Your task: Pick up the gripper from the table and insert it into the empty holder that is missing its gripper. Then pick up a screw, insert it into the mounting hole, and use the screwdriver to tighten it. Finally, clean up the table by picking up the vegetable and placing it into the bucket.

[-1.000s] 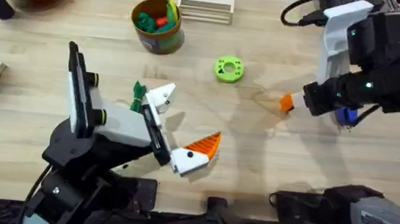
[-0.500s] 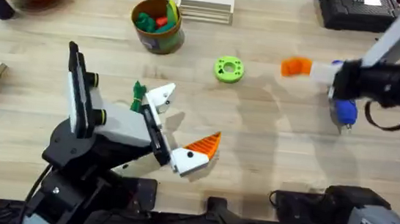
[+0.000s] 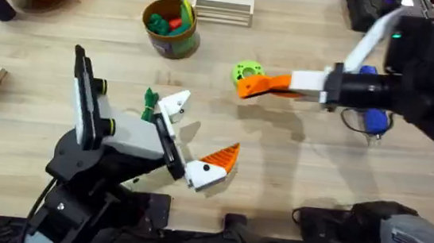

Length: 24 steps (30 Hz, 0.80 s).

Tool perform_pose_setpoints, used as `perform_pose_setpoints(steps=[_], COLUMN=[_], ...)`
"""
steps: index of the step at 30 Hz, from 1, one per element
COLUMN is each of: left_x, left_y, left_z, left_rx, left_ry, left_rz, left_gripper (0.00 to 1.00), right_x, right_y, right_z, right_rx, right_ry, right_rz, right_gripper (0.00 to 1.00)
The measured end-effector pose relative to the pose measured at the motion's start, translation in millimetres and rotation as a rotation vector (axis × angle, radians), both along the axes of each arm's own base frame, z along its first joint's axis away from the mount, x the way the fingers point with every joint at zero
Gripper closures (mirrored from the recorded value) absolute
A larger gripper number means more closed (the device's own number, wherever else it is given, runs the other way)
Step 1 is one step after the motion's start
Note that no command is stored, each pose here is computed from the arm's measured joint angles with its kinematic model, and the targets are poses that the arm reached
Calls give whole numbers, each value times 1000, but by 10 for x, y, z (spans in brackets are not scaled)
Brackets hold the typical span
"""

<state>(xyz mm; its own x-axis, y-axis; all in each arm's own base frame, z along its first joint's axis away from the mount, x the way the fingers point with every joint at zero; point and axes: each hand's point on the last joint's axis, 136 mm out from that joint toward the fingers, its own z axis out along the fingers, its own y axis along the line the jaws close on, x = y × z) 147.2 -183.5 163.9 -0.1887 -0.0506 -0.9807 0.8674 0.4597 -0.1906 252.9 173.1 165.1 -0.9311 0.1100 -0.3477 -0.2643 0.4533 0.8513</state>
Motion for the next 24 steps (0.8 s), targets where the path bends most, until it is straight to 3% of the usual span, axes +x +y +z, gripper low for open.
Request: perform_pose_setpoints(steps=[6, 15, 24], left_x=[1, 0, 43], left_y=[0, 0, 24], left_z=[0, 0, -1], left_rx=[0, 0, 1], left_ry=[0, 0, -1], left_rz=[0, 0, 28], left_gripper=[14, 12, 14], right_x=[-73, -333, -282], right_y=[419, 769, 931], right_z=[170, 12, 0], right_rx=[116, 166, 233], right_ry=[17, 242, 309], right_rz=[125, 242, 290], right_gripper=[985, 985, 985])
